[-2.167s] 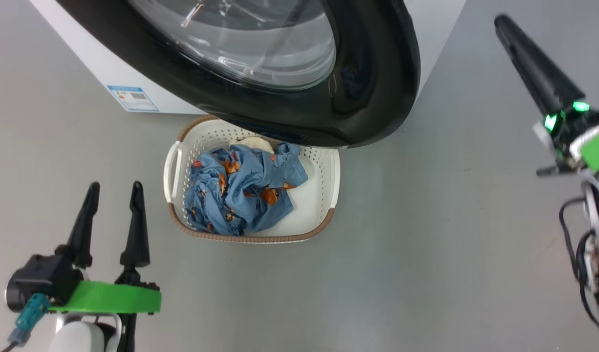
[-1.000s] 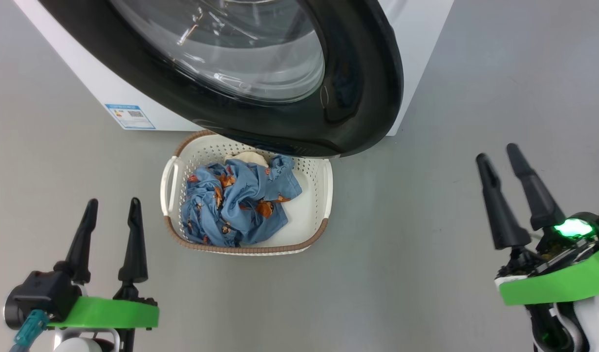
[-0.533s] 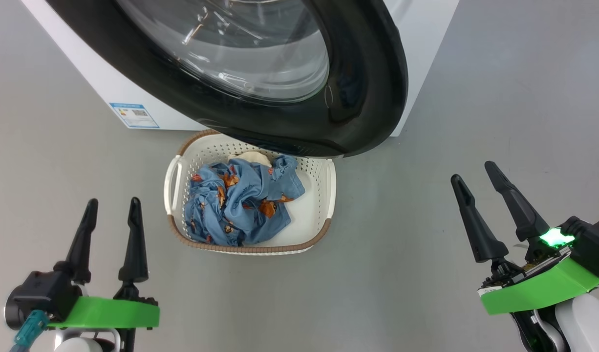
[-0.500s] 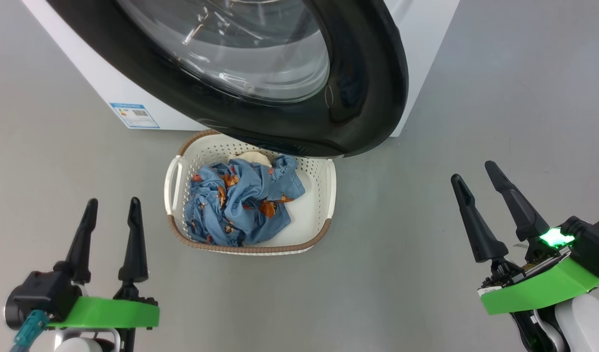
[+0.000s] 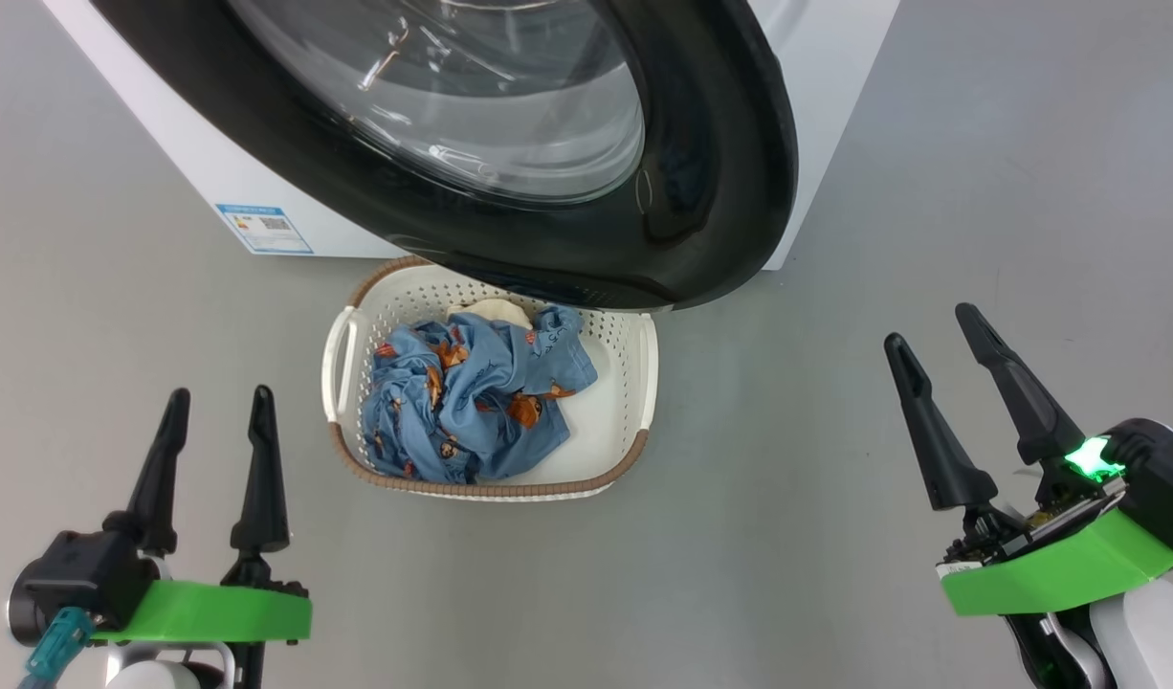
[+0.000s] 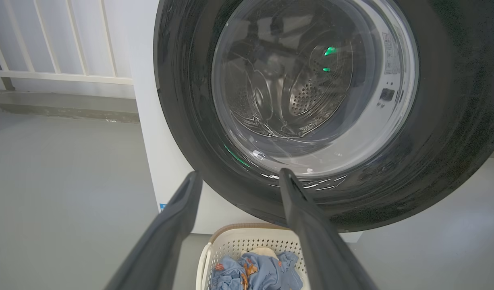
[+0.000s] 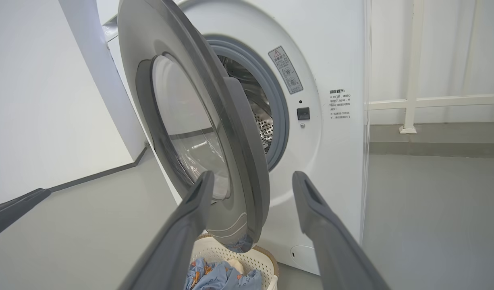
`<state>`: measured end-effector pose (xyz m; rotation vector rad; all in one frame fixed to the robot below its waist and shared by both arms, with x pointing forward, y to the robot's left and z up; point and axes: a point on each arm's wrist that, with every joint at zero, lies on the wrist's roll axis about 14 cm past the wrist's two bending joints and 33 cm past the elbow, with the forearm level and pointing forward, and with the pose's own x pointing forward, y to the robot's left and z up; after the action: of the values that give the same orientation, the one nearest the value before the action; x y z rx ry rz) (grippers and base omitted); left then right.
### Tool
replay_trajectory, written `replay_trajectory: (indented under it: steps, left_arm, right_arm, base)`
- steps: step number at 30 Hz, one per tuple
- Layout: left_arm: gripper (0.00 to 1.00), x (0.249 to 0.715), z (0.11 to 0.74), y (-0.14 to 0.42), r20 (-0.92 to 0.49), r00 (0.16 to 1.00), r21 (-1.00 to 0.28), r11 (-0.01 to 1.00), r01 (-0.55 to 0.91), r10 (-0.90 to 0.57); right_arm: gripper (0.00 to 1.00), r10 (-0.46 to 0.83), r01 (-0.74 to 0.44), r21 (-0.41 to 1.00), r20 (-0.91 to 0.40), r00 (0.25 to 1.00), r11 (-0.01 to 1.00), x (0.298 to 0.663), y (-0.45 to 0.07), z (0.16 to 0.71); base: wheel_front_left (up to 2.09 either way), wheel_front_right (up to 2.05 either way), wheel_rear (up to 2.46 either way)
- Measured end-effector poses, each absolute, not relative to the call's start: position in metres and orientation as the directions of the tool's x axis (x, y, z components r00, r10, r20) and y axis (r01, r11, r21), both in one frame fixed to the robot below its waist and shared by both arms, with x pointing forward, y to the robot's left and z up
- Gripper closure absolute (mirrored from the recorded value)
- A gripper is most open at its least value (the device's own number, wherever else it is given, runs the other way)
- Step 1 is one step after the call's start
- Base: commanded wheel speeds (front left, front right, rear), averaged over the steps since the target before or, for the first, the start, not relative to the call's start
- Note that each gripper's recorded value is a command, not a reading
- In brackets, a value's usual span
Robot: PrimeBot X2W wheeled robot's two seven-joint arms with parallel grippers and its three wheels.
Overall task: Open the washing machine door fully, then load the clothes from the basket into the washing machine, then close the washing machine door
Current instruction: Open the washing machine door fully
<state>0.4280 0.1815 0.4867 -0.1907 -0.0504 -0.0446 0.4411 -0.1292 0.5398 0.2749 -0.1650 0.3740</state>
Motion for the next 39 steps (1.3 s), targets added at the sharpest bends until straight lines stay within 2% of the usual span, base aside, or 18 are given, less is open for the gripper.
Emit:
replay_trajectory:
  steps: [17,26,27,28,29,30,32,33,39]
  left_arm:
    - [0.00,0.428,0.486,0.183,0.052,0.998,-0.188,0.981,0.045,-0.036]
    - [0.00,0.428,0.482,0.184,0.041,0.999,-0.188,0.981,0.037,-0.030]
    - [0.00,0.428,0.481,0.185,0.040,0.999,-0.188,0.982,0.036,-0.029]
    - [0.00,0.428,0.481,0.185,0.038,0.999,-0.188,0.981,0.036,-0.029]
    - [0.00,0.428,0.481,0.185,0.038,0.999,-0.188,0.981,0.036,-0.029]
    - [0.00,0.428,0.480,0.185,0.037,0.999,-0.188,0.982,0.034,-0.028]
    - [0.00,0.428,0.479,0.186,0.032,0.999,-0.189,0.981,0.031,-0.026]
    - [0.00,0.428,0.478,0.186,0.030,0.999,-0.189,0.982,0.030,-0.024]
    - [0.00,0.428,0.475,0.188,0.022,1.000,-0.187,0.982,0.023,-0.019]
  right_arm:
    - [0.00,0.317,-0.353,0.201,0.192,0.929,0.914,0.443,-0.143,0.536]
    - [0.00,0.298,-0.336,0.179,0.212,0.931,0.925,0.465,-0.151,0.542]
    - [0.09,0.294,-0.334,0.177,0.221,0.930,0.926,0.469,-0.152,0.545]
    - [0.36,0.287,-0.330,0.177,0.230,0.930,0.927,0.472,-0.154,0.548]
    - [0.54,0.287,-0.330,0.177,0.230,0.930,0.927,0.472,-0.154,0.548]
    - [0.60,0.279,-0.325,0.179,0.240,0.930,0.929,0.476,-0.156,0.551]
    - [0.91,0.274,-0.323,0.173,0.254,0.928,0.931,0.483,-0.158,0.556]
    - [1.00,0.272,-0.322,0.173,0.260,0.927,0.931,0.487,-0.158,0.558]
    - [1.00,0.244,-0.314,0.189,0.317,0.916,0.931,0.508,-0.165,0.579]
  base:
    - [0.00,0.00,0.00]
    - [0.00,0.00,0.00]
    - [0.00,0.00,0.00]
    - [0.00,0.00,0.00]
    - [0.00,0.00,0.00]
    - [0.00,0.00,0.00]
    - [0.00,0.00,0.00]
    - [0.00,0.00,0.00]
    - [0.00,0.00,0.00]
